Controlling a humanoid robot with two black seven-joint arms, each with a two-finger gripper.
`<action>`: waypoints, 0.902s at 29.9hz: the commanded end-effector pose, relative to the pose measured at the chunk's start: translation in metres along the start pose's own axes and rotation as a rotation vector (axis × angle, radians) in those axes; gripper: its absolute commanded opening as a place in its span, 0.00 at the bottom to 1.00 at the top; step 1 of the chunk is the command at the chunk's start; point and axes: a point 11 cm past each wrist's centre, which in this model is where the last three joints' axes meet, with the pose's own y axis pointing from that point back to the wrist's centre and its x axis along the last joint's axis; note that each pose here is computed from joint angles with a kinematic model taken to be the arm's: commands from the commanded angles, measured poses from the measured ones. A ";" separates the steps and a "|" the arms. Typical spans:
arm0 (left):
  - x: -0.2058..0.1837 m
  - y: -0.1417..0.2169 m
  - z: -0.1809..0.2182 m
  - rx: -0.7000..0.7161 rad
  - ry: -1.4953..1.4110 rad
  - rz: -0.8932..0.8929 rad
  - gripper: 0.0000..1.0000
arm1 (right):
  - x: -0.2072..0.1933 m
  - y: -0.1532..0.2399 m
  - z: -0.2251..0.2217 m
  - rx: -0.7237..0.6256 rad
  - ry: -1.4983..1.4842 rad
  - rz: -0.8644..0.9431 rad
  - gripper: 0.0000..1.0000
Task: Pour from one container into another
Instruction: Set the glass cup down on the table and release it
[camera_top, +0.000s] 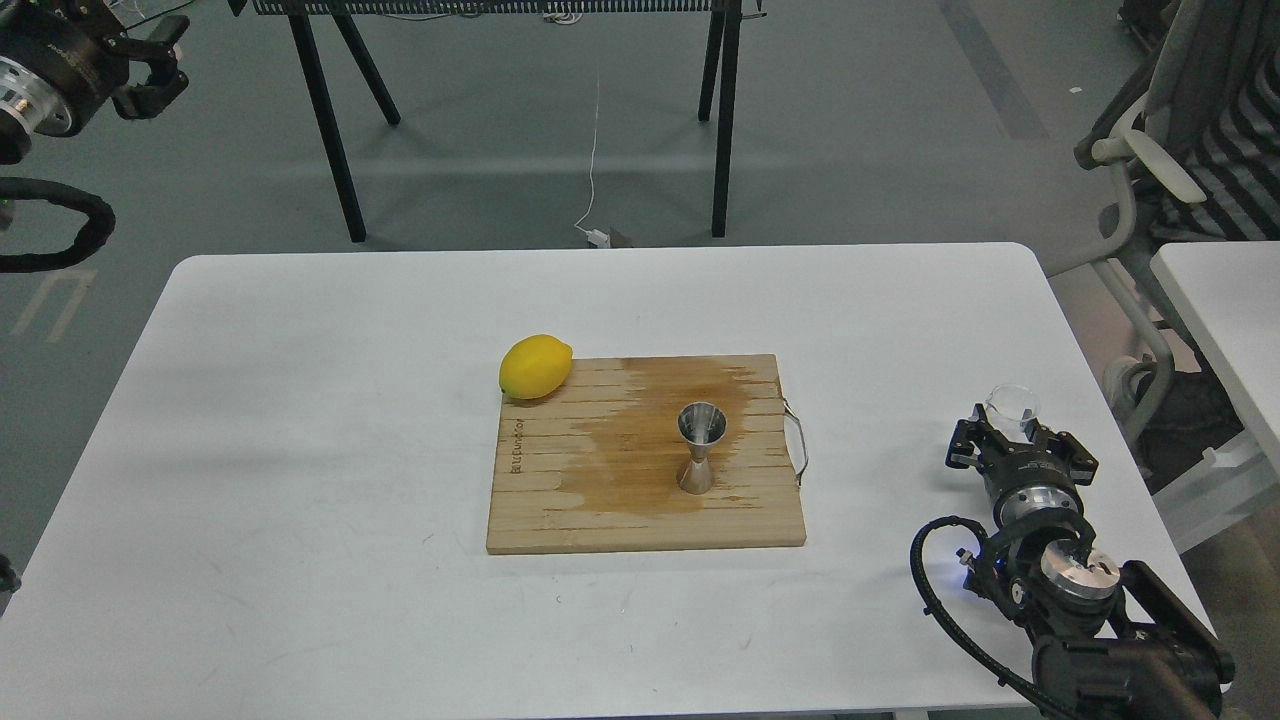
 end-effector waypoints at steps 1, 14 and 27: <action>0.000 0.000 0.000 0.001 -0.002 0.000 0.99 | 0.004 -0.002 0.003 0.003 -0.005 0.031 0.19; 0.001 0.000 0.000 0.002 -0.006 0.000 0.99 | 0.008 -0.003 0.008 -0.004 -0.001 0.083 0.32; 0.001 0.000 0.000 0.002 -0.007 0.000 0.99 | 0.006 -0.003 0.010 -0.007 -0.043 0.084 0.95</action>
